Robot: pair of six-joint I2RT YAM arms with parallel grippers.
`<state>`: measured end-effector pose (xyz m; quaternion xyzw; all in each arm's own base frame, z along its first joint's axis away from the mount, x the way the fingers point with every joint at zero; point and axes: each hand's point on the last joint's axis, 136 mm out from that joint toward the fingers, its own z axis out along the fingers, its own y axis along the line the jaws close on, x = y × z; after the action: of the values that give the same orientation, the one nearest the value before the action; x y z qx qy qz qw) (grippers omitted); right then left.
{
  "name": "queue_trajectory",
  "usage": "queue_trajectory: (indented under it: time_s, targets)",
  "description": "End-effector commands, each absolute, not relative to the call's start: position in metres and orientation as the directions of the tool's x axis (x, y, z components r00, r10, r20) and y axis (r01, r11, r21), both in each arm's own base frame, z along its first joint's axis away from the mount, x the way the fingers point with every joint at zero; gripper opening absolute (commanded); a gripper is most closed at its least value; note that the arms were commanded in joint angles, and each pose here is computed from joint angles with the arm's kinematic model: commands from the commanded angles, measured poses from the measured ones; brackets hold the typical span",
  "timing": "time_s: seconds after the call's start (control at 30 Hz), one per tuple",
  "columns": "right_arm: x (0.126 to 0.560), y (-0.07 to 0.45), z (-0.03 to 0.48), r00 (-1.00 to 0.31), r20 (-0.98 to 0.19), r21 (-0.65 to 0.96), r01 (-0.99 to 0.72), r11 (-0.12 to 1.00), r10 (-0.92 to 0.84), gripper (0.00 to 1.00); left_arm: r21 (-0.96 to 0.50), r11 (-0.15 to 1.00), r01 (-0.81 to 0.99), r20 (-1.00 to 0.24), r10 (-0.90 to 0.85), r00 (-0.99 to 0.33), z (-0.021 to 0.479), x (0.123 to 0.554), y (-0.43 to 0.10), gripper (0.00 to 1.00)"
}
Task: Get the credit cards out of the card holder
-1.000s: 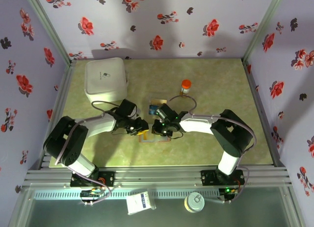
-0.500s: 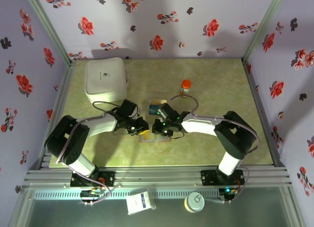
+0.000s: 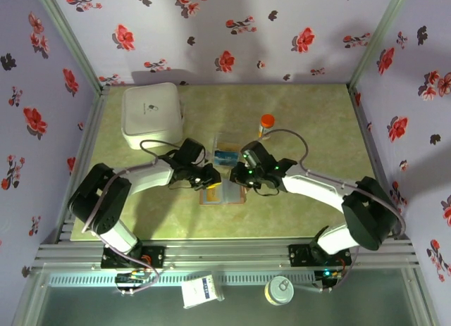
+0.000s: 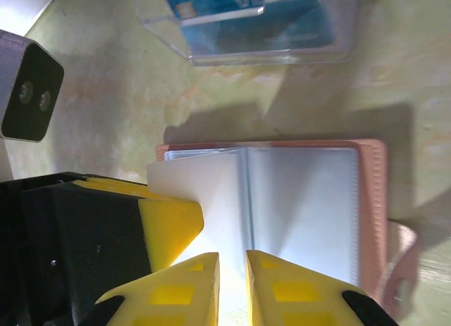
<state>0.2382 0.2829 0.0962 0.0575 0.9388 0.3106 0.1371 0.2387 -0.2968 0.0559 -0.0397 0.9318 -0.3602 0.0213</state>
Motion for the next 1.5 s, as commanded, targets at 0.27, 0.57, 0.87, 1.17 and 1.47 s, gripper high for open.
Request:
queue_trajectory:
  time_s: [0.27, 0.57, 0.87, 1.17, 1.47]
  targets:
    - [0.23, 0.232, 0.097, -0.933, -0.269, 0.544, 0.059, 0.837, 0.24, 0.18, -0.642, 0.766, -0.026, 0.037, -0.003, -0.999, 0.048, 0.232, -0.337, 0.21]
    - [0.224, 0.221, 0.099, -0.925, -0.279, 0.554, 0.066, 0.83, 0.259, 0.19, -0.632, 0.775, 0.021, 0.018, 0.041, -0.999, 0.059, 0.233, -0.355, 0.33]
    - [0.222, 0.221, 0.104, -0.925, -0.278, 0.567, 0.061, 0.821, 0.26, 0.21, -0.63, 0.776, 0.029, 0.01, 0.046, -0.999, 0.063, 0.232, -0.356, 0.38]
    - [0.222, 0.234, 0.103, -0.939, -0.236, 0.601, 0.06, 0.797, 0.249, 0.21, -0.607, 0.794, 0.048, -0.026, 0.04, -0.999, 0.067, 0.231, -0.344, 0.35]
    - [0.223, 0.257, 0.102, -0.953, -0.218, 0.587, 0.043, 0.808, 0.209, 0.2, -0.597, 0.802, 0.032, -0.048, 0.004, -0.999, 0.069, 0.234, -0.319, 0.3]
